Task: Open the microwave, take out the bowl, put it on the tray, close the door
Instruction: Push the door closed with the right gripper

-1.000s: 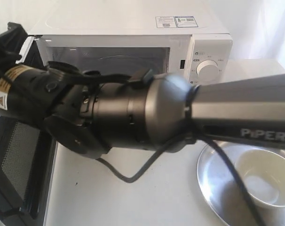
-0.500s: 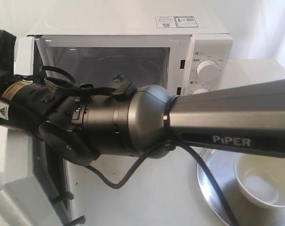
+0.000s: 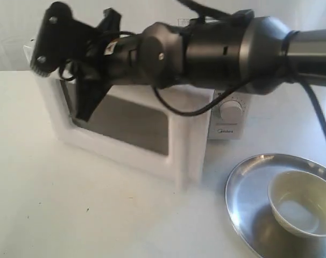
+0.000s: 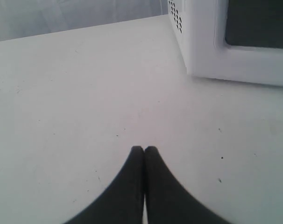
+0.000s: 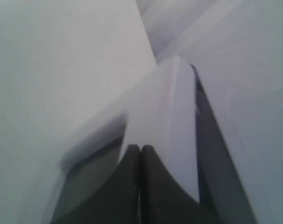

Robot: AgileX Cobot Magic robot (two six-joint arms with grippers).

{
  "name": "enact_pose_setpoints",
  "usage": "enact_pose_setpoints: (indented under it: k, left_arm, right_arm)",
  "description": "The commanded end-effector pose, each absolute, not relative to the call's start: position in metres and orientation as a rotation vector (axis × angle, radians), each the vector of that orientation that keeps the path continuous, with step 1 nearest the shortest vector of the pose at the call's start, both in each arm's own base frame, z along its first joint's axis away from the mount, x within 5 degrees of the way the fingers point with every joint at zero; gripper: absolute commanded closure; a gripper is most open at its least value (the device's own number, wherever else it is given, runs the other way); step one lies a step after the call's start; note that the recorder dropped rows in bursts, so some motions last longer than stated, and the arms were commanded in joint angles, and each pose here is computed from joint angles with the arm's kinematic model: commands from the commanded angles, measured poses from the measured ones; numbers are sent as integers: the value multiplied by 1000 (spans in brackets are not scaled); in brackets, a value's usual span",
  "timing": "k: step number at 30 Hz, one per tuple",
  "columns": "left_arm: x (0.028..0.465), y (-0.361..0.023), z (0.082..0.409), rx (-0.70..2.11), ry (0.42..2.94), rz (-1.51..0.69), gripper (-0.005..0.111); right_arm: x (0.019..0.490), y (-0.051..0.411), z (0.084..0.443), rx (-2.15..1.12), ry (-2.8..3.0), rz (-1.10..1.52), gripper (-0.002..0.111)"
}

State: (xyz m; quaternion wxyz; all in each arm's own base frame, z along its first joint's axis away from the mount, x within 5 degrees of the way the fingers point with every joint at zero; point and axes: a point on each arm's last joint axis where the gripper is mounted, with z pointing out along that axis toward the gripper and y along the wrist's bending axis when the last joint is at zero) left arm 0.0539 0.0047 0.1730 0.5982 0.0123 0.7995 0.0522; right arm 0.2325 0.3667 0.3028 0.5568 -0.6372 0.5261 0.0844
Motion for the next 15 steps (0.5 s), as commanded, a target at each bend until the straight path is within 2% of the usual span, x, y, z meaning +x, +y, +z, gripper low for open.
enact_pose_setpoints:
  k: [1, 3, 6, 15]
  left_arm:
    - [54, 5, 174, 21, 1850, 113, 107]
    - [54, 5, 174, 21, 1850, 113, 107]
    - [54, 5, 173, 21, 1852, 113, 107]
    - [54, 5, 173, 21, 1852, 113, 107]
  right_arm:
    - [308, 306, 314, -1284, 1327, 13, 108]
    - [327, 282, 327, -1164, 1337, -38, 108]
    - [326, 259, 353, -976, 1447, 101, 108]
    - [225, 248, 420, -1175, 1479, 414, 108]
